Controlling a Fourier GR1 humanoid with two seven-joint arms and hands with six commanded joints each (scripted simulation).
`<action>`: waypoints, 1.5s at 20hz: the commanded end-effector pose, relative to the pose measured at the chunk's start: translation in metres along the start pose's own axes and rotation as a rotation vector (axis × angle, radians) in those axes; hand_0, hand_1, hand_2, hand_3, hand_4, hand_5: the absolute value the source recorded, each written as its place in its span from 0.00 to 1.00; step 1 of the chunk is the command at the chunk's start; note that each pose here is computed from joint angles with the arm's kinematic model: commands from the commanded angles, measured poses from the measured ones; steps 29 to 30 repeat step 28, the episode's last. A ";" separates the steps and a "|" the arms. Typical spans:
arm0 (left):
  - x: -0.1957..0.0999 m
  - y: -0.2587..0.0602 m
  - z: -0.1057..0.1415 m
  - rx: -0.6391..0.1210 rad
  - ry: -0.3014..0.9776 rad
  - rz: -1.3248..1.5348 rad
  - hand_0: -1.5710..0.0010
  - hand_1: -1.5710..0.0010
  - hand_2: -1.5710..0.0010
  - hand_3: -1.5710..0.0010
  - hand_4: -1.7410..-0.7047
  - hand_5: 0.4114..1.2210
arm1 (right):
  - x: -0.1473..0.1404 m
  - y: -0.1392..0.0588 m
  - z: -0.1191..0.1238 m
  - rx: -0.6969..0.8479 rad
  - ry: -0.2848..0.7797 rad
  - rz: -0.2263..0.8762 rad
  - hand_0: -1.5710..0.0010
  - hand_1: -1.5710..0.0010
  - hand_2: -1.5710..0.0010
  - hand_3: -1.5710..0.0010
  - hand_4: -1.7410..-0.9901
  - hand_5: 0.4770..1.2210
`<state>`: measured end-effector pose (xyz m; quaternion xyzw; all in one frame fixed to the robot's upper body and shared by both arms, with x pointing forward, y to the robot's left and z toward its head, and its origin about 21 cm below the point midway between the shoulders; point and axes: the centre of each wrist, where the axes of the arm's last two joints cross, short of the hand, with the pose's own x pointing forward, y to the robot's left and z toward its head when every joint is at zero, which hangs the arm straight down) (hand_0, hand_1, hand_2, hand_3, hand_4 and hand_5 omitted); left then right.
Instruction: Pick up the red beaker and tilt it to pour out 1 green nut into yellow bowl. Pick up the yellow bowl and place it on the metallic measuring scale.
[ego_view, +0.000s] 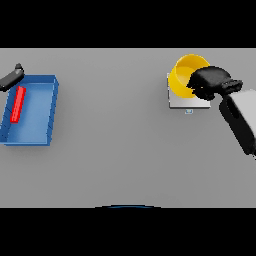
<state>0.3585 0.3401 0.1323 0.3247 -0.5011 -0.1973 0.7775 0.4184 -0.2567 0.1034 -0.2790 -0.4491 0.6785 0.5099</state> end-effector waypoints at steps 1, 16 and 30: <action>0.004 0.002 -0.001 0.005 0.004 0.006 1.00 1.00 1.00 1.00 0.86 0.46 | -0.001 0.002 0.000 0.001 0.008 0.000 0.06 0.16 0.11 0.02 0.01 1.00; 0.001 0.000 -0.006 -0.006 0.012 -0.003 1.00 1.00 1.00 1.00 0.86 0.44 | -0.010 0.006 -0.006 0.060 0.046 -0.087 0.55 0.67 0.67 0.54 0.27 0.60; 0.007 -0.003 -0.001 0.002 0.004 -0.002 1.00 1.00 1.00 1.00 0.86 0.44 | -0.016 0.008 -0.007 0.099 0.058 -0.044 0.97 0.98 0.96 0.83 0.44 0.43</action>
